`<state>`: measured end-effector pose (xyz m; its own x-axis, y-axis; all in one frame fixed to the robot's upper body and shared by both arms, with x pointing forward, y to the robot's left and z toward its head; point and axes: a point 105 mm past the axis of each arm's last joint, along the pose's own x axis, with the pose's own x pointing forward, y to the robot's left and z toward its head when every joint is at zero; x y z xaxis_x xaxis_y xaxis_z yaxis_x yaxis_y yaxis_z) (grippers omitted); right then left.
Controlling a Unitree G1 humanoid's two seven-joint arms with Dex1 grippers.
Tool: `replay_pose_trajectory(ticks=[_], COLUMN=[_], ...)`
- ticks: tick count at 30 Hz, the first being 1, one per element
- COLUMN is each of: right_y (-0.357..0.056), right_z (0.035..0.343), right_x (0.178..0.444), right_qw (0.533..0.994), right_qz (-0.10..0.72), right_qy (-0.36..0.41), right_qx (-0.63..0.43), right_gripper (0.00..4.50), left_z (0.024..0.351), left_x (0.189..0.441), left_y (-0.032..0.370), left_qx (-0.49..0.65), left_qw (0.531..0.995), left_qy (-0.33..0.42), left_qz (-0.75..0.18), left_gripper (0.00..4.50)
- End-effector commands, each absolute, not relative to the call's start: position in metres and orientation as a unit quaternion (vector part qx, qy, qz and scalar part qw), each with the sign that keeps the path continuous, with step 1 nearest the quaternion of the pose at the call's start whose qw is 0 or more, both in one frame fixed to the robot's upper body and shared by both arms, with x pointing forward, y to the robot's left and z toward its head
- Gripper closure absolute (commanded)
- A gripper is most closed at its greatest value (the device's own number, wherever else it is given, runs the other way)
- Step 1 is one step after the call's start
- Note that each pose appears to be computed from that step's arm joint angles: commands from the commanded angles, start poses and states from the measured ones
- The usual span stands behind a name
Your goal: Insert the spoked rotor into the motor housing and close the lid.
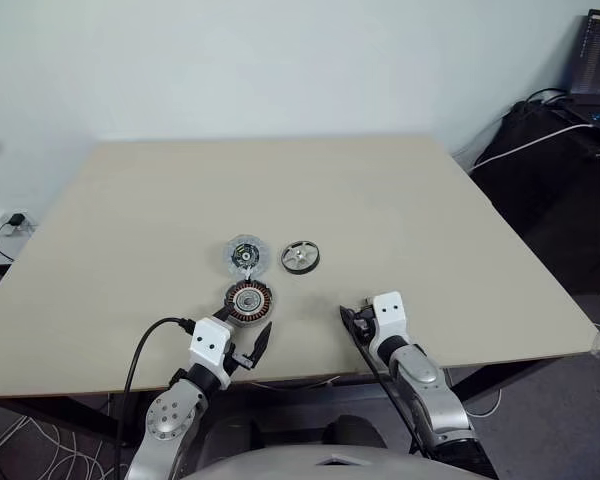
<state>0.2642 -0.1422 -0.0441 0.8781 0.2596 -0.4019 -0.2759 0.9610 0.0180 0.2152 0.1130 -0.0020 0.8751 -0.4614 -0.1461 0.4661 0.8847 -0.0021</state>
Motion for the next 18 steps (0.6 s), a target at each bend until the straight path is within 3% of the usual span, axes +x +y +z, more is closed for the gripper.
replay_pose_trajectory(ticks=[1,6,13,18], right_y=[-0.141,-0.144,-0.137,-0.11], right_z=[-0.045,-0.039,-0.027,0.007], right_x=[0.259,0.255,0.25,0.26], right_qw=[0.967,0.969,0.967,0.963], right_qz=[0.141,0.138,0.163,0.222], right_qy=[0.212,0.205,0.194,0.149], right_qx=[-0.018,-0.019,-0.033,-0.04], right_gripper=[2.22,3.79,3.8,3.8], left_z=[0.01,0.011,0.014,0.012], left_x=[0.219,0.219,0.22,0.218], left_y=[0.111,0.109,0.106,0.109], left_qx=[0.019,0.02,0.021,0.022], left_qw=[0.969,0.968,0.968,0.969], left_qy=[0.046,0.045,0.043,0.044], left_qz=[-0.242,-0.244,-0.245,-0.243], left_gripper=[0.0,0.0,0.0,0.0])
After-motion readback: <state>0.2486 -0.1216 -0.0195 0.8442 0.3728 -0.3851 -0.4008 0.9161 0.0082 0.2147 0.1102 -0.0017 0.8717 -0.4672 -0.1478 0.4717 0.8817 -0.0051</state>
